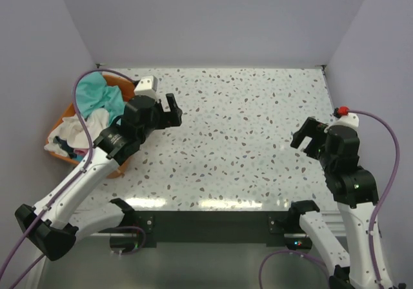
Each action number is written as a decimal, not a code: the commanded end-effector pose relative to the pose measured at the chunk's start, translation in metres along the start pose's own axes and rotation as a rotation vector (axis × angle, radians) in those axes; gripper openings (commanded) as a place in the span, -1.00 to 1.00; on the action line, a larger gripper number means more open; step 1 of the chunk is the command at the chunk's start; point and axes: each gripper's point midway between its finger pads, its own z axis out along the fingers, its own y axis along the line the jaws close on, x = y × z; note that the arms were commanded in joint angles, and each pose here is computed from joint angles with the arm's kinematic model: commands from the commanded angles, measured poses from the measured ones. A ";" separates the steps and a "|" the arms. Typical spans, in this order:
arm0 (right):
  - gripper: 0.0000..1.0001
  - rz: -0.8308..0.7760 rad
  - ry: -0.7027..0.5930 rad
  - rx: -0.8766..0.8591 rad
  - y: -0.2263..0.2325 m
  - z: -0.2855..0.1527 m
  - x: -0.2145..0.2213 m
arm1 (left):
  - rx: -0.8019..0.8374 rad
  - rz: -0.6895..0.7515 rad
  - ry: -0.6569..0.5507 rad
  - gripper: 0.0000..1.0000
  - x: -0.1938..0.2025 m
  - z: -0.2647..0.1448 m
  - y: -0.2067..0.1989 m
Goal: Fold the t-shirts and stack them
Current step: Grab the tshirt from the pile
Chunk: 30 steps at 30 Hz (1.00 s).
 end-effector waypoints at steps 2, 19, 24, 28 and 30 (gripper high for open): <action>0.97 -0.026 -0.014 -0.038 0.006 -0.004 -0.006 | -0.137 -0.035 -0.077 1.00 -0.024 -0.012 0.023; 0.97 -0.013 0.037 -0.125 0.031 0.025 0.001 | -0.850 -0.244 -0.168 1.00 -0.105 -0.016 0.241; 0.97 -0.020 0.005 -0.149 0.038 0.033 -0.007 | -0.871 -0.268 -0.076 0.98 -0.097 0.033 0.286; 0.97 -0.051 0.023 -0.144 0.039 0.040 -0.006 | -0.985 -0.314 -0.016 0.92 -0.093 0.037 0.323; 0.97 -0.066 0.042 -0.131 0.037 0.045 -0.001 | -0.978 -0.325 -0.037 0.86 -0.094 0.045 0.333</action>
